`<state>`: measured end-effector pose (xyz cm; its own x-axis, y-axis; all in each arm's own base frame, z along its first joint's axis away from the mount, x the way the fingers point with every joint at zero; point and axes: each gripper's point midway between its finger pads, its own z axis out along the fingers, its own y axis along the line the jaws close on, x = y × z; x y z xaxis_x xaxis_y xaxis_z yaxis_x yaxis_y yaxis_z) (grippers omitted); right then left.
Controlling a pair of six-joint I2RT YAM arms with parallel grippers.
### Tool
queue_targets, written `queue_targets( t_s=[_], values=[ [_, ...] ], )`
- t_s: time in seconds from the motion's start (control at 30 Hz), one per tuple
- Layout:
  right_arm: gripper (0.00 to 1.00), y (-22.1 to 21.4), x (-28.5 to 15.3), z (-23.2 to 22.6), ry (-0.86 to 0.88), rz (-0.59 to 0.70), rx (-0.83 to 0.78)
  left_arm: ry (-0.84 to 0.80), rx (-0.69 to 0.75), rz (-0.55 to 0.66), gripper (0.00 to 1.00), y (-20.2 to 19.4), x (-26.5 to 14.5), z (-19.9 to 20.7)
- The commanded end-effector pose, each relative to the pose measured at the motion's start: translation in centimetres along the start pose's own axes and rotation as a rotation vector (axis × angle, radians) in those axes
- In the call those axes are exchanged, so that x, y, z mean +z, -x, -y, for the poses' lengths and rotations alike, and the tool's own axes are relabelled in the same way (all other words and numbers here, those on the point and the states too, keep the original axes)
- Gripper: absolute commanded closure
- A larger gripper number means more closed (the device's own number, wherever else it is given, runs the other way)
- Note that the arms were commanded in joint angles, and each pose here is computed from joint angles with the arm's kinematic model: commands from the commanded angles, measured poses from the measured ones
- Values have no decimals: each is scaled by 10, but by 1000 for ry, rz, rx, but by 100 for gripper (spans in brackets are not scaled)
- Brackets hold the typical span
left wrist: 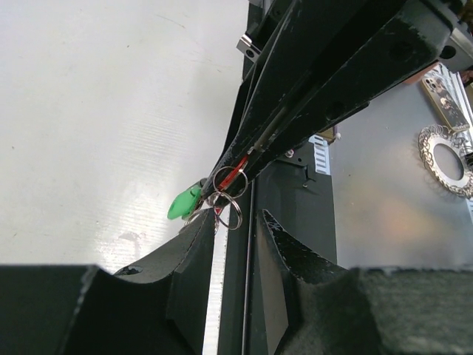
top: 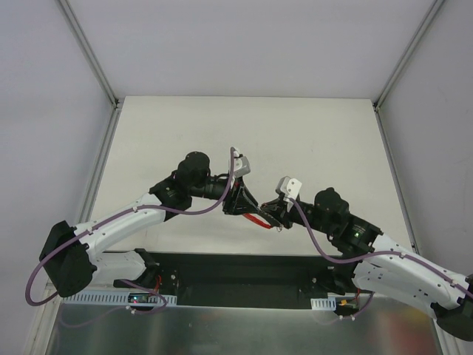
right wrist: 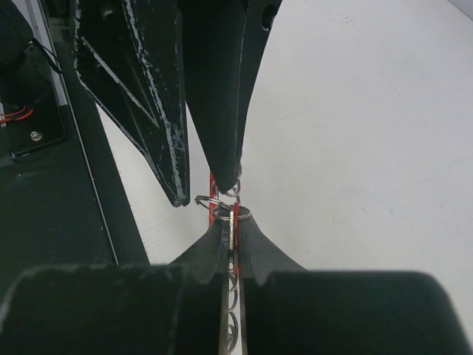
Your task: Remove the keys from the keyring
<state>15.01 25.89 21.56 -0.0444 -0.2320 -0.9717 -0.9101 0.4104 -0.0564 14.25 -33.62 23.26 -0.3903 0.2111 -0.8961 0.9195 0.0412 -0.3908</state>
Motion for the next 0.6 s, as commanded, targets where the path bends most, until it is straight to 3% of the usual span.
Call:
queue_targets(
  t_s=[0.0,0.27,0.57],
  values=[
    [99,28,0,4,-20,86,3,-63,77,26,72,17,0,16],
    [99,27,2,9,-45,76,12,-86,60,-25,70,13,7,19],
    [99,28,3,11,-60,71,28,2,85,-44,68,12,11,10]
  ],
)
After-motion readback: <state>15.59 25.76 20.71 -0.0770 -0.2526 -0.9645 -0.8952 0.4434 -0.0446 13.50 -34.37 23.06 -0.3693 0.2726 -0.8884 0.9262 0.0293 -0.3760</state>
